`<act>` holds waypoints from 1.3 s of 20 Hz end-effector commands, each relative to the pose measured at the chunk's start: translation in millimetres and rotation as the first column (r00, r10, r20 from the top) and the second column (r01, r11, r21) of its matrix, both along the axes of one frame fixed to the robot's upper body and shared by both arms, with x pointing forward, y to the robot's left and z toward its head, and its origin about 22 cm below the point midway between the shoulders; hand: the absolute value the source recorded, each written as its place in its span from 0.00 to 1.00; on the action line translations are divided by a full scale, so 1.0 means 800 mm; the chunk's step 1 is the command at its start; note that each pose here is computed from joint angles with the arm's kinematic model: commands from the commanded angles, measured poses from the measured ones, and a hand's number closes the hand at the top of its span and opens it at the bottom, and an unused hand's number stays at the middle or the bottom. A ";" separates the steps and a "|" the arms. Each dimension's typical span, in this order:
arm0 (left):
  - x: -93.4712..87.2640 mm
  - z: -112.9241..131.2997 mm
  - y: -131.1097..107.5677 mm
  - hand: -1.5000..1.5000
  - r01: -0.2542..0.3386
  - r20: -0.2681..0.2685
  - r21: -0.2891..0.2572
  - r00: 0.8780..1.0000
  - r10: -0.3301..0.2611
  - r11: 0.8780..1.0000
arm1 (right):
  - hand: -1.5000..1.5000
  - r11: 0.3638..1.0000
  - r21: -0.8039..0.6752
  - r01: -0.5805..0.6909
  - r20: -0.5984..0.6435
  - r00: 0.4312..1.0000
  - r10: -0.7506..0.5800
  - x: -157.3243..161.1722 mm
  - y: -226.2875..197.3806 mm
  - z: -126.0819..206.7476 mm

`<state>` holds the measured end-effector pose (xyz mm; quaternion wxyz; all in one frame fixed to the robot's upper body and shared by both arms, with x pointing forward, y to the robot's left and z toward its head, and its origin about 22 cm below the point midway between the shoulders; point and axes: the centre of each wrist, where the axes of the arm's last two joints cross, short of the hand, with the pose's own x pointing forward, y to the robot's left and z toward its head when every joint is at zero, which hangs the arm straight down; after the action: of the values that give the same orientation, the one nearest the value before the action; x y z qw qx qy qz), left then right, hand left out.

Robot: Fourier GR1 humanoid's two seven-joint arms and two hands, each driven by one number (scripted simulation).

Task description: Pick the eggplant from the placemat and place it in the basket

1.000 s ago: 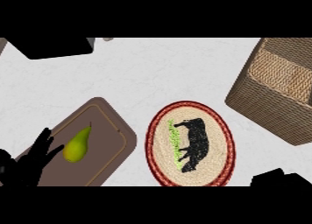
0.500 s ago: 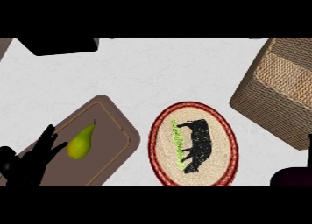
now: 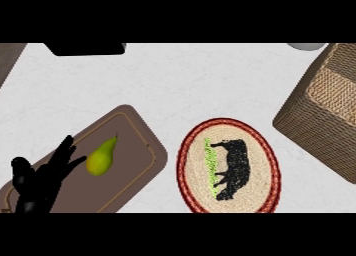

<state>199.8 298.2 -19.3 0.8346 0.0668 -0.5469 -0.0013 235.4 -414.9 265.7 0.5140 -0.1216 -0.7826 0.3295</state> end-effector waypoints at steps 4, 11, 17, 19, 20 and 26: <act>0.011 -0.030 -0.017 0.50 0.045 -0.134 0.036 0.990 -0.040 0.998 | 1.00 0.999 0.045 0.006 -0.055 0.998 -0.003 0.015 -0.068 0.000; 0.005 -0.035 -0.004 0.50 0.056 -0.128 0.031 0.990 -0.052 0.998 | 1.00 0.982 0.185 0.049 -0.172 0.985 -0.017 0.037 -0.096 -0.048; 0.017 -0.032 -0.018 0.50 0.033 -0.135 0.032 0.990 -0.028 0.999 | 1.00 0.985 0.173 0.013 -0.209 0.978 0.024 0.066 -0.096 -0.094; 0.002 -0.035 -0.026 0.50 0.035 -0.130 0.026 0.991 -0.031 0.999 | 1.00 0.982 0.187 0.023 -0.210 0.978 0.017 0.067 -0.108 -0.111; 0.007 -0.032 -0.007 0.50 0.039 -0.135 0.025 0.990 -0.035 0.999 | 1.00 0.983 0.182 0.022 -0.192 0.981 0.014 0.080 -0.101 -0.103; 0.016 -0.036 -0.018 0.50 0.050 -0.130 -0.004 0.990 -0.050 0.999 | 1.00 0.986 -0.090 0.137 -0.106 0.984 -0.146 0.073 -0.128 -0.110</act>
<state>224.6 283.8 -19.7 0.8319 0.0575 -0.5512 -0.0285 289.7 -513.5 190.3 0.5901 -0.1595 -0.7358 0.2914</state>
